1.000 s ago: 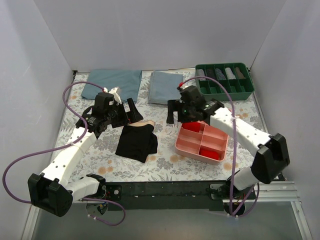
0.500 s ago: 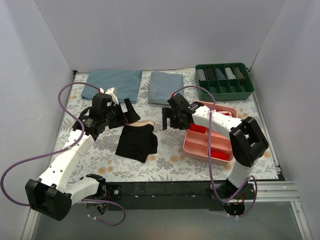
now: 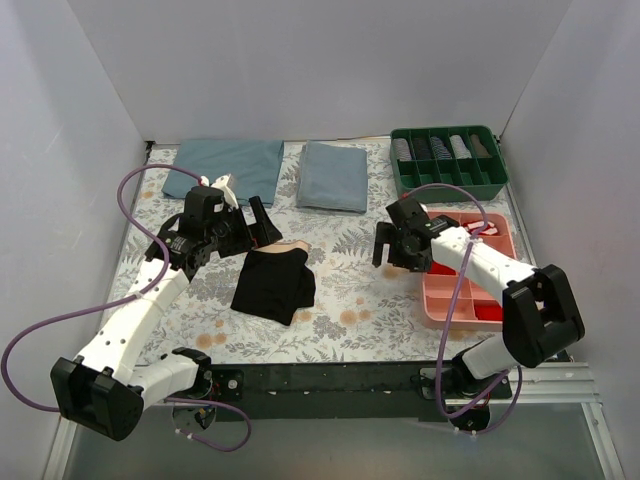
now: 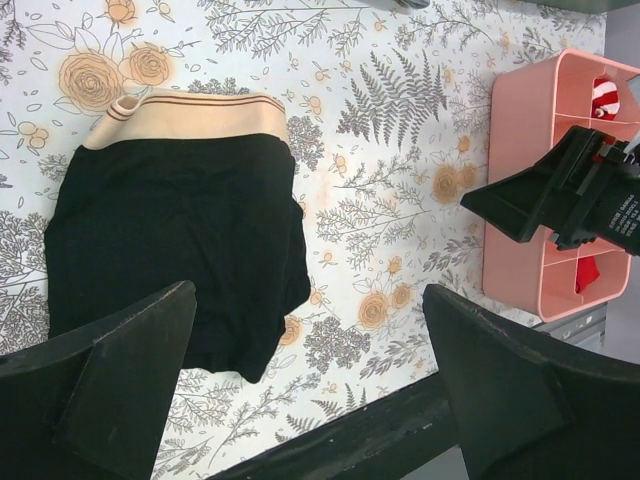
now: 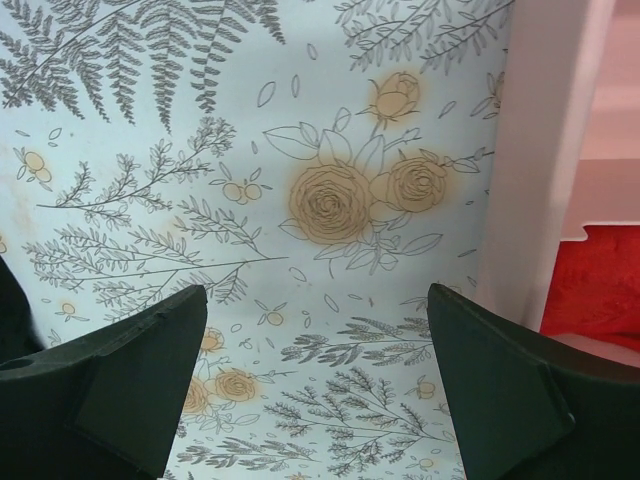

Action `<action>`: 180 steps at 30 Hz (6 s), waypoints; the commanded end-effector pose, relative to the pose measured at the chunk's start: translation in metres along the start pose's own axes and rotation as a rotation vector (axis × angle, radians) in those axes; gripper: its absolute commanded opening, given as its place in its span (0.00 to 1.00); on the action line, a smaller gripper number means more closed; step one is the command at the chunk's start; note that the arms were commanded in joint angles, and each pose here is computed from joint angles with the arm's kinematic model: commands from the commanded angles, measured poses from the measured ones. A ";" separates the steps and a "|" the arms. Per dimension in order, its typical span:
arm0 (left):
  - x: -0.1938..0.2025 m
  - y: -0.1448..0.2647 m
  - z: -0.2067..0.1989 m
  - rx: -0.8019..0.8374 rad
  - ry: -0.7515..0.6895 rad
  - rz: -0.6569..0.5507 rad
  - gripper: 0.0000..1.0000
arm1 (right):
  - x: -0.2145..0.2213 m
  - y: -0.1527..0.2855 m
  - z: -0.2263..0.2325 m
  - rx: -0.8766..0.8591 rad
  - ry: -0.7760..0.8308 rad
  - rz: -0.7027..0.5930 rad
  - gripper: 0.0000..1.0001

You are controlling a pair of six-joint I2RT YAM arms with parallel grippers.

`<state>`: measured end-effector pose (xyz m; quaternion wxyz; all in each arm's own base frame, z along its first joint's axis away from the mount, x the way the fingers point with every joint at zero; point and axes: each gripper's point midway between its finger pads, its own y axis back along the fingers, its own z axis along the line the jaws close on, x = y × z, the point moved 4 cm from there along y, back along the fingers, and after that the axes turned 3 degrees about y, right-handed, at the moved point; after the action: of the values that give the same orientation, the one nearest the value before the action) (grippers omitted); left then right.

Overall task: Roll the underwear
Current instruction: Move the storage box to the corner of the board, then pick up the underwear from the center of the board, then place the underwear at the center of the board.

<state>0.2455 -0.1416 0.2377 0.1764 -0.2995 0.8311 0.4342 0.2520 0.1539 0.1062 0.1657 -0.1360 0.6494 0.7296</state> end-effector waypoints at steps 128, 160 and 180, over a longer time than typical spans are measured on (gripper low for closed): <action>-0.010 -0.126 0.102 -0.066 -0.048 -0.039 0.00 | 0.042 0.028 0.020 -0.434 0.078 0.063 0.98; -0.033 0.044 -0.191 0.657 -0.183 0.130 0.00 | 0.002 0.063 -0.018 -0.174 -0.112 -0.263 0.99; 0.024 -0.044 -0.013 -0.228 -0.096 0.122 0.00 | 0.029 0.056 -0.021 -0.225 -0.115 -0.211 0.98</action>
<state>0.2615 -0.2146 0.2336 0.1882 -0.2178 0.8359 0.4674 0.2028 0.1278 0.1438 0.2627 -0.1819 0.5422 0.7771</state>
